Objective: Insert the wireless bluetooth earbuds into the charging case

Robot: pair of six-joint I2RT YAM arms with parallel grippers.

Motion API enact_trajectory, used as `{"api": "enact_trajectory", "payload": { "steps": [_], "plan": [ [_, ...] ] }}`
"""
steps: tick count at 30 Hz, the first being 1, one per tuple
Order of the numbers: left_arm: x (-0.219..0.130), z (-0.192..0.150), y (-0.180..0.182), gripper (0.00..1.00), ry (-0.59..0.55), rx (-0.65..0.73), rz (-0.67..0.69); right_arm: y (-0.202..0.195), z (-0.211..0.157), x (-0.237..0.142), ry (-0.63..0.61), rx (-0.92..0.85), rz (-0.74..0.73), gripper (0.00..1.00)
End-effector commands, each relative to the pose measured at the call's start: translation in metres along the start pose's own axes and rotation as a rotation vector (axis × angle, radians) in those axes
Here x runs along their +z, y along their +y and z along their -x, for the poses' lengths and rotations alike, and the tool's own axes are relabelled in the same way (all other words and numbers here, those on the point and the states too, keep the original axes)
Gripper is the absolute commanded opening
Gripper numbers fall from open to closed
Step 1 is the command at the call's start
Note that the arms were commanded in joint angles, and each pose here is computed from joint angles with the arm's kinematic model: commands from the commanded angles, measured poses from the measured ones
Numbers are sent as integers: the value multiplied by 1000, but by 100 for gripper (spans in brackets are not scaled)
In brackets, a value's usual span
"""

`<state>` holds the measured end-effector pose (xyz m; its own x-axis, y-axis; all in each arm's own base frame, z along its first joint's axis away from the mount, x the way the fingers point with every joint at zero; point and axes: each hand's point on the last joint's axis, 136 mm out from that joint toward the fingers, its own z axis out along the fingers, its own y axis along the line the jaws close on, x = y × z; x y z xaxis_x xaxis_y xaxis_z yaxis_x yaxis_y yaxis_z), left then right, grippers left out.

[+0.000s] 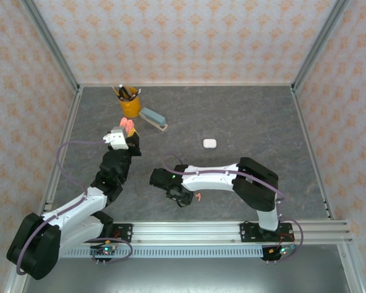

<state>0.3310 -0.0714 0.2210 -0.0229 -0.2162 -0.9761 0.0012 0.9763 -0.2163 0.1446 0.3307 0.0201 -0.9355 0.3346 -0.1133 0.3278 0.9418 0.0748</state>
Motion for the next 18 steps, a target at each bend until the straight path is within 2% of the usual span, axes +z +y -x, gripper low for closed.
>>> {"api": "enact_trajectory", "payload": {
  "steps": [1,18],
  "plan": [
    [-1,2,1,0,-10,-16,-6,-6,5,6,-21,5,-30,45],
    [3,3,-2,0,-7,-20,-13,-2,5,13,4,1,-18,32]
  ]
}}
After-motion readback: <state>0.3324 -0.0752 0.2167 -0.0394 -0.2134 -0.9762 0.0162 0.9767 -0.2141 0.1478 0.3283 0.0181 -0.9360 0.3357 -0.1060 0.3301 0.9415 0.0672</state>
